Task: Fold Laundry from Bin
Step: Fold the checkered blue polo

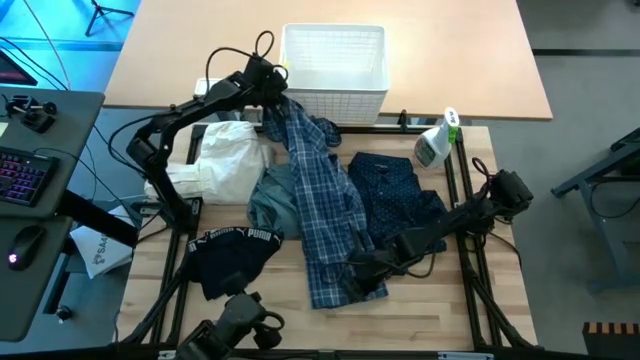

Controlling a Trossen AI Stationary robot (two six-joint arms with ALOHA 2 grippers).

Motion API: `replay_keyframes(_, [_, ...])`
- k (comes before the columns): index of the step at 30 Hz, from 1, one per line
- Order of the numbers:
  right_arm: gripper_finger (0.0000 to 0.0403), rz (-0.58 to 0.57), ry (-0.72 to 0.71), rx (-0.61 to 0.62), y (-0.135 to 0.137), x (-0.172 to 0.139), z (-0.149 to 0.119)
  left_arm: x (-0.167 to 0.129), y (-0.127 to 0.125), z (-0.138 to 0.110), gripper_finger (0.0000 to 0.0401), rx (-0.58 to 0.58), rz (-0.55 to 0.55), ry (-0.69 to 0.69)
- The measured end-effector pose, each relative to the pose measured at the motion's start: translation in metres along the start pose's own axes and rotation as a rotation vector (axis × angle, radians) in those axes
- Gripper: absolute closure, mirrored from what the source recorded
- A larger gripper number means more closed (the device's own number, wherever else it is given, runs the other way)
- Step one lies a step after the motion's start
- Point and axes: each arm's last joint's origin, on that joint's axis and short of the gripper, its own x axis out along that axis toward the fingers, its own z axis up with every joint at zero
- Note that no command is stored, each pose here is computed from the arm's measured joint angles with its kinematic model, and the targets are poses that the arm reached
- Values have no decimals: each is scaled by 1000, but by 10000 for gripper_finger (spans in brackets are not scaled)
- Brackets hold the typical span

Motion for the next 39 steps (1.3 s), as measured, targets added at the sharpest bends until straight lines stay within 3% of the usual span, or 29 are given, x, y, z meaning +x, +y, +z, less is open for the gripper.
replay_keyframes(7, [314, -52, -18, 83, -4, -3, 0, 2, -2, 0, 400, -16, -25, 0])
replay_keyframes(10, [281, -157, -84, 128, -14, -5, 1, 2, -1, -1, 388, -19, -36, 0])
replay_keyframes(14, [275, -310, -122, 180, -32, 2, 4, 1, 1, -9, 336, 21, -37, 72])
replay_keyframes(18, [289, -276, -76, 126, -36, 25, 6, -16, 6, -6, 275, -6, -33, 144])
replay_keyframes(24, [351, -199, 119, 101, -38, 64, -24, -75, -2, 15, 244, -31, -21, -7])
replay_keyframes(29, [398, -79, 181, 23, -26, 68, -59, -140, -21, 29, 251, -7, -40, -183])
replay_keyframes(33, [375, -5, 108, -5, -6, 42, -75, -187, -45, 33, 259, -8, -106, -311])
replay_keyframes(39, [315, -78, -60, -166, 1, -17, -80, -241, -96, 33, 267, -23, -273, -417])
